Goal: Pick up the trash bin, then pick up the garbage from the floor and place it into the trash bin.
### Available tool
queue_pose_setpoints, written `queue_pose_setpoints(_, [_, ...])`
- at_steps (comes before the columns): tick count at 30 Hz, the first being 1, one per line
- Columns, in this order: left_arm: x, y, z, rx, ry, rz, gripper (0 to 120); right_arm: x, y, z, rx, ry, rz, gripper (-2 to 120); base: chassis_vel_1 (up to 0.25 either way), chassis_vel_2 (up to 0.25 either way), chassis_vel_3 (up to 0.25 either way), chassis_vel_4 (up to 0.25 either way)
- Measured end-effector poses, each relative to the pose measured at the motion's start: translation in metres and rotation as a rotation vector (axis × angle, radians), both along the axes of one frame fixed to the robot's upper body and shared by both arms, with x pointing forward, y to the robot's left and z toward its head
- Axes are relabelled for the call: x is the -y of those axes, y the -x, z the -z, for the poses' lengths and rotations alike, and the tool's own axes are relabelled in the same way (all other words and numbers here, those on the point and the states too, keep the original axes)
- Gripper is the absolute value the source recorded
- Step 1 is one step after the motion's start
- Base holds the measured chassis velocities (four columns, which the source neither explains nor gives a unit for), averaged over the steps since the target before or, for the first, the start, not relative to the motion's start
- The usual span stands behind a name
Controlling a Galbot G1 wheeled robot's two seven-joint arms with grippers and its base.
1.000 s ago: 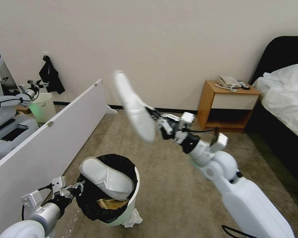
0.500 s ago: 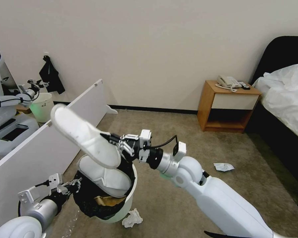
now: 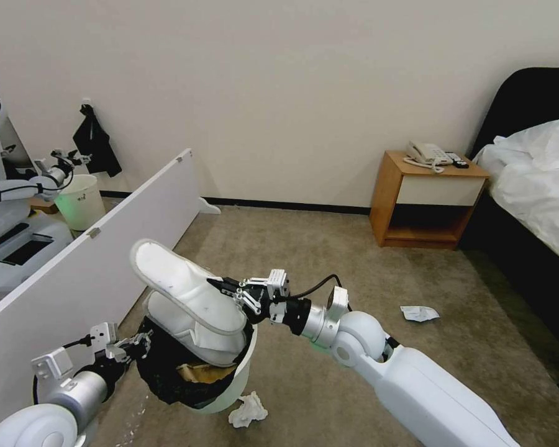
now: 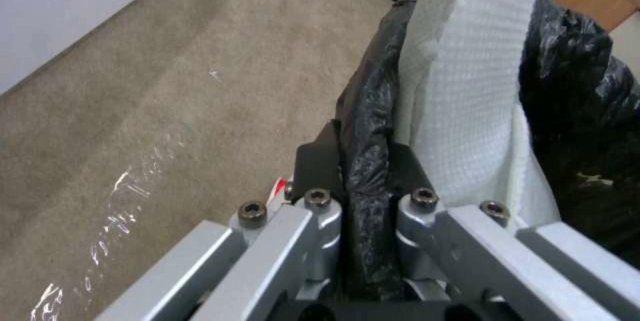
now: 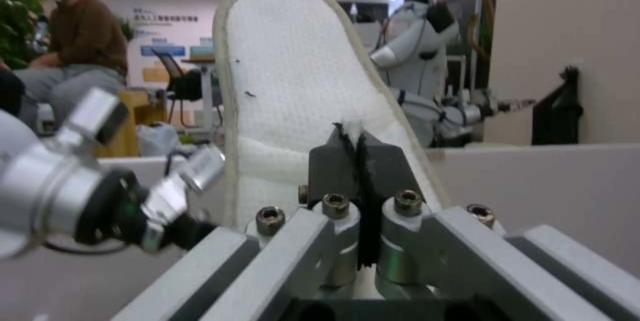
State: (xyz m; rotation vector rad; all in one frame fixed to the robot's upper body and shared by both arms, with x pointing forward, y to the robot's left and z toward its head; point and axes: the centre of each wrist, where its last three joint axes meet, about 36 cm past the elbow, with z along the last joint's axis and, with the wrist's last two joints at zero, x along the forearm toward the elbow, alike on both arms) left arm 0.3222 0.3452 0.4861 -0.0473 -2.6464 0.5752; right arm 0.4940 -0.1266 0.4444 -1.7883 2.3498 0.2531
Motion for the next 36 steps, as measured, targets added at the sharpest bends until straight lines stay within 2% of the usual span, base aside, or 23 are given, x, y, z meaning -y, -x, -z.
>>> queue_pose_setpoints(4, [0.001, 0.001, -0.002, 0.007, 0.005, 0.004, 4, 0.000, -0.002, 0.016, -0.017, 0.031, 0.009, 0, 0.000, 0.000, 0.000, 0.000])
queue_pose_setpoints(22, [0.003, 0.001, -0.002, 0.012, 0.022, 0.009, 4, -0.013, 0.001, 0.032, -0.035, 0.059, -0.003, 0, 0.000, 0.000, 0.000, 0.000])
queue_pose_setpoints(24, [0.002, 0.001, -0.002, 0.012, 0.023, 0.010, 4, -0.015, 0.002, 0.033, -0.035, 0.062, 0.003, 4, 0.000, 0.000, 0.000, 0.000])
queue_pose_setpoints(26, [0.002, 0.001, -0.001, 0.011, 0.024, 0.010, 4, -0.015, 0.001, 0.034, -0.034, 0.064, 0.011, 14, 0.000, 0.000, 0.000, 0.000])
queue_pose_setpoints(27, [0.002, 0.001, -0.001, 0.011, 0.024, 0.010, 4, -0.015, 0.001, 0.034, -0.034, 0.064, 0.011, 14, 0.000, 0.000, 0.000, 0.000])
queue_pose_setpoints(29, [0.002, 0.001, 0.000, 0.013, 0.026, 0.010, 4, -0.012, 0.001, 0.034, -0.032, 0.070, 0.017, 25, 0.000, 0.000, 0.000, 0.000])
queue_pose_setpoints(32, [0.001, 0.001, 0.001, 0.016, 0.025, 0.012, 4, -0.010, 0.001, 0.034, -0.028, 0.072, 0.020, 32, 0.000, 0.000, 0.000, 0.000])
queue_pose_setpoints(34, [0.000, 0.000, 0.002, 0.019, 0.022, 0.012, 4, -0.010, 0.001, 0.032, -0.023, 0.069, 0.021, 44, 0.000, 0.000, 0.000, 0.000])
queue_pose_setpoints(35, [0.000, 0.000, 0.002, 0.019, 0.022, 0.012, 4, -0.010, 0.001, 0.032, -0.023, 0.069, 0.021, 44, 0.000, 0.000, 0.000, 0.000])
queue_pose_setpoints(36, [0.000, 0.000, 0.002, 0.020, 0.022, 0.011, 4, -0.010, 0.002, 0.031, -0.021, 0.067, 0.021, 49, 0.000, 0.000, 0.000, 0.000])
